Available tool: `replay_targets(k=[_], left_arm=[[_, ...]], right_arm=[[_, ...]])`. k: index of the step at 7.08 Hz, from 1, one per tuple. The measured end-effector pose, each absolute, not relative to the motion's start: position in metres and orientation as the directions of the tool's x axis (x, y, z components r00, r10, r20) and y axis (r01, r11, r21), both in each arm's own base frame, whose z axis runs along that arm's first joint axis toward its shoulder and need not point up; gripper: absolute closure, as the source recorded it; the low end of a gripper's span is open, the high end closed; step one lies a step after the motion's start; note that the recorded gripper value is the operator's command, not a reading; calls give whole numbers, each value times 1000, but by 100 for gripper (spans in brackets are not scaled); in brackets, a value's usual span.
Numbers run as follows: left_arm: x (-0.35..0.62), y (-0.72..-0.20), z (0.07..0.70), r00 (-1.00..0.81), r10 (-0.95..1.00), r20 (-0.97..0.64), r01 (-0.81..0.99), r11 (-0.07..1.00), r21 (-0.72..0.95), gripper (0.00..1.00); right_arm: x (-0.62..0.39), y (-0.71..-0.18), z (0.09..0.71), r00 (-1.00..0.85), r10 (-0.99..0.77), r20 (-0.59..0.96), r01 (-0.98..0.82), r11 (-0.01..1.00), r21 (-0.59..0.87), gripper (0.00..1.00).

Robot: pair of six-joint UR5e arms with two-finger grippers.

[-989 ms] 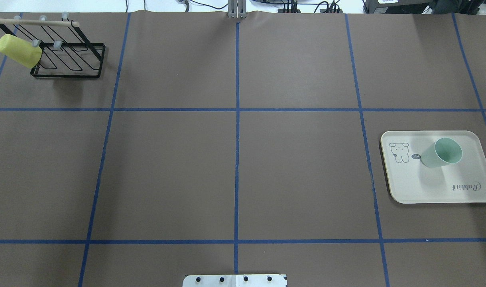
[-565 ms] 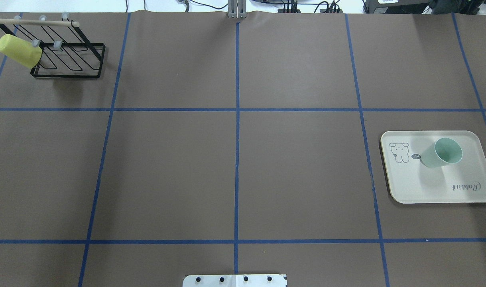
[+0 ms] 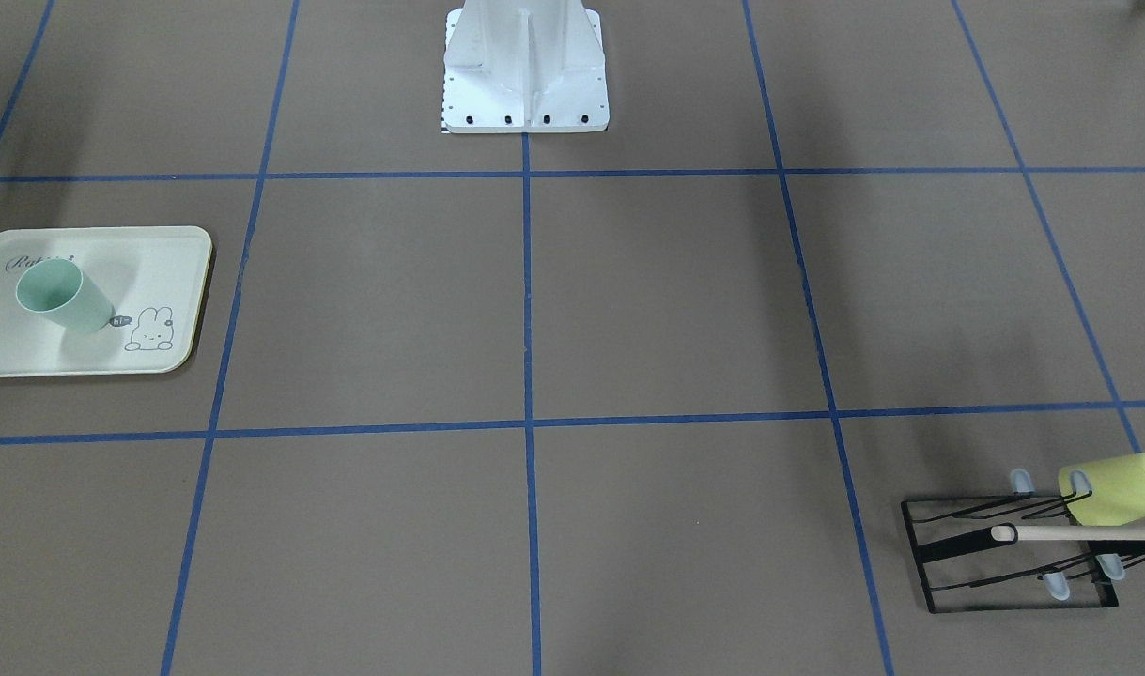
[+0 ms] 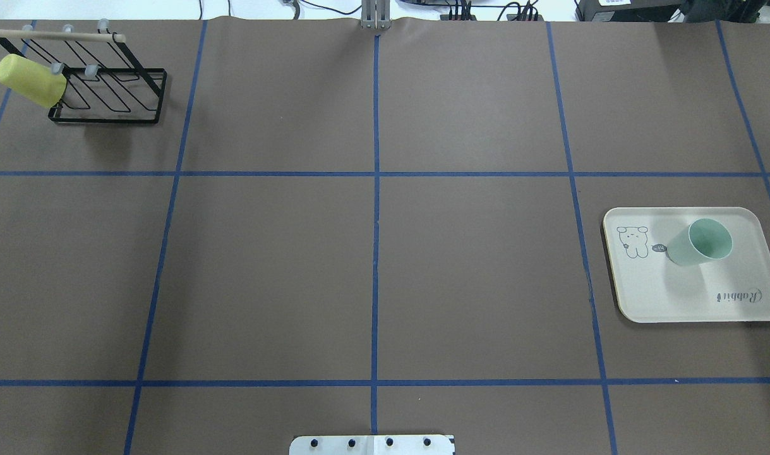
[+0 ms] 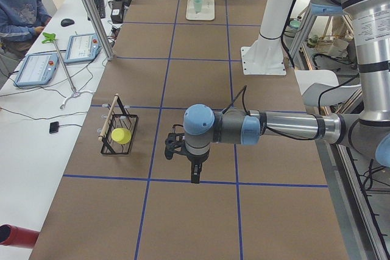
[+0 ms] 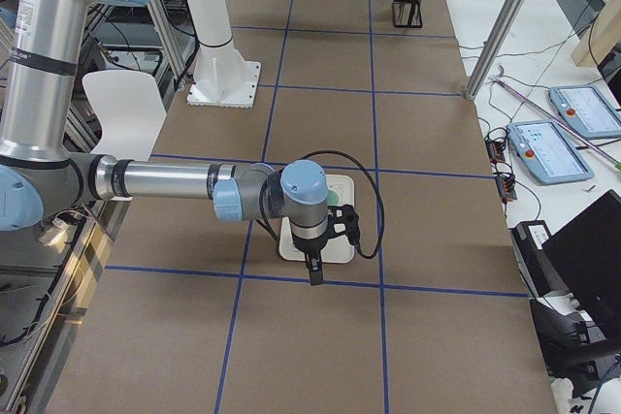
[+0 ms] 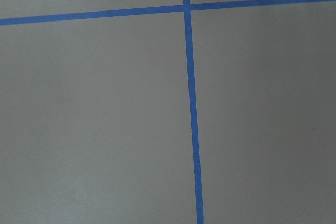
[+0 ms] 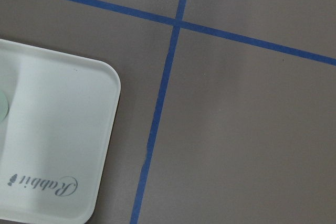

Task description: Left arm grabs green cup and hands to right arm on tray

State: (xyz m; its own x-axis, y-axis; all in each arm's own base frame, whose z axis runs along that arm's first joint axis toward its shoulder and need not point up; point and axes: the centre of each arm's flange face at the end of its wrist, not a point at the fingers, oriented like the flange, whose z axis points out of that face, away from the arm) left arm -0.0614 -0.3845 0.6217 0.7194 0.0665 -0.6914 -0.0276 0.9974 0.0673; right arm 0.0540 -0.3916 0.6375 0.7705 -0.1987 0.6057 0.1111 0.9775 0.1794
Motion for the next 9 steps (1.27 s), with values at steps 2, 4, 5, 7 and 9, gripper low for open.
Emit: replay_targets(k=[2, 4, 5, 7, 9], left_arm=[[-61, -384, 623, 719, 65, -691, -28, 997, 65, 0], [-61, -384, 625, 719, 62, -692, -28, 998, 61, 0], [-61, -384, 626, 719, 62, -692, -29, 998, 59, 0], [-61, -384, 628, 720, 60, -692, -29, 998, 55, 0], [-61, -384, 629, 720, 59, -691, -30, 998, 54, 0]], right_arm=[[54, -392, 637, 770, -199, 606, 111, 978, 179, 0], [54, -392, 637, 770, -198, 607, 110, 977, 180, 0], [54, -392, 637, 770, -198, 607, 110, 978, 180, 0], [54, -392, 637, 770, -198, 607, 110, 978, 180, 0], [54, -393, 637, 770, -198, 607, 110, 977, 180, 0]])
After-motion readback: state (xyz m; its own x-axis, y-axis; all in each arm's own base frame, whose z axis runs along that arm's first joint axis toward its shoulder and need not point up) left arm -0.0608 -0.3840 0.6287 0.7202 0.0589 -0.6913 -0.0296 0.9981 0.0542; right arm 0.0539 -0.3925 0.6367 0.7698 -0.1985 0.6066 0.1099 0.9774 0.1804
